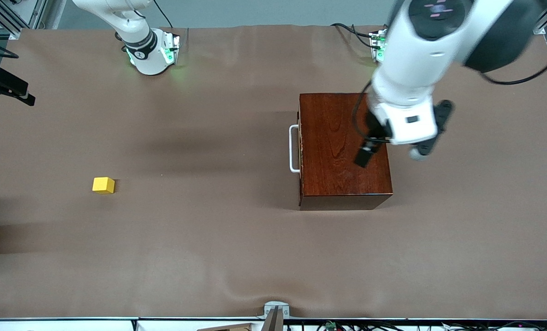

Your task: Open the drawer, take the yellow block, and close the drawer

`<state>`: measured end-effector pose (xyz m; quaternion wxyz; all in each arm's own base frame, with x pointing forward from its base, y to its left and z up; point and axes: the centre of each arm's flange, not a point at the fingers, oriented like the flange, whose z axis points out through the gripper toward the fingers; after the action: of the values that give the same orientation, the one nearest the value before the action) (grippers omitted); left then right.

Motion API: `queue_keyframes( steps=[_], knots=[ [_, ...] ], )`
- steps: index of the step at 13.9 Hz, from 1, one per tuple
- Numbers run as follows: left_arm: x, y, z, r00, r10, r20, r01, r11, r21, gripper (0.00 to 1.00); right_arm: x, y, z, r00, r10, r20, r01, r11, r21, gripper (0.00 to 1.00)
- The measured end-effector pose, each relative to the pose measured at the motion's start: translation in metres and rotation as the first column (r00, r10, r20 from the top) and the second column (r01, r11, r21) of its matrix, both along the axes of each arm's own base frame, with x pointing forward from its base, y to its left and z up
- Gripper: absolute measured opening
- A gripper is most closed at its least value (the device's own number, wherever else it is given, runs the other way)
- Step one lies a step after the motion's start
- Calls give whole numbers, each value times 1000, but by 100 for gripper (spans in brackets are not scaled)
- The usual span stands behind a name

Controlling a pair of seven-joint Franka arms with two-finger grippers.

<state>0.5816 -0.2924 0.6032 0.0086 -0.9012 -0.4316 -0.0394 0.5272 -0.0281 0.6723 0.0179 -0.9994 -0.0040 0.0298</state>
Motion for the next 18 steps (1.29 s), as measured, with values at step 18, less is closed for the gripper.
queue_keyframes(
  steps=[18],
  knots=[
    [-9, 239, 51, 816, -565, -122, 566, 824, -27, 100, 0, 9, 0, 1000, 18, -1, -18, 1000, -6, 100]
  ],
)
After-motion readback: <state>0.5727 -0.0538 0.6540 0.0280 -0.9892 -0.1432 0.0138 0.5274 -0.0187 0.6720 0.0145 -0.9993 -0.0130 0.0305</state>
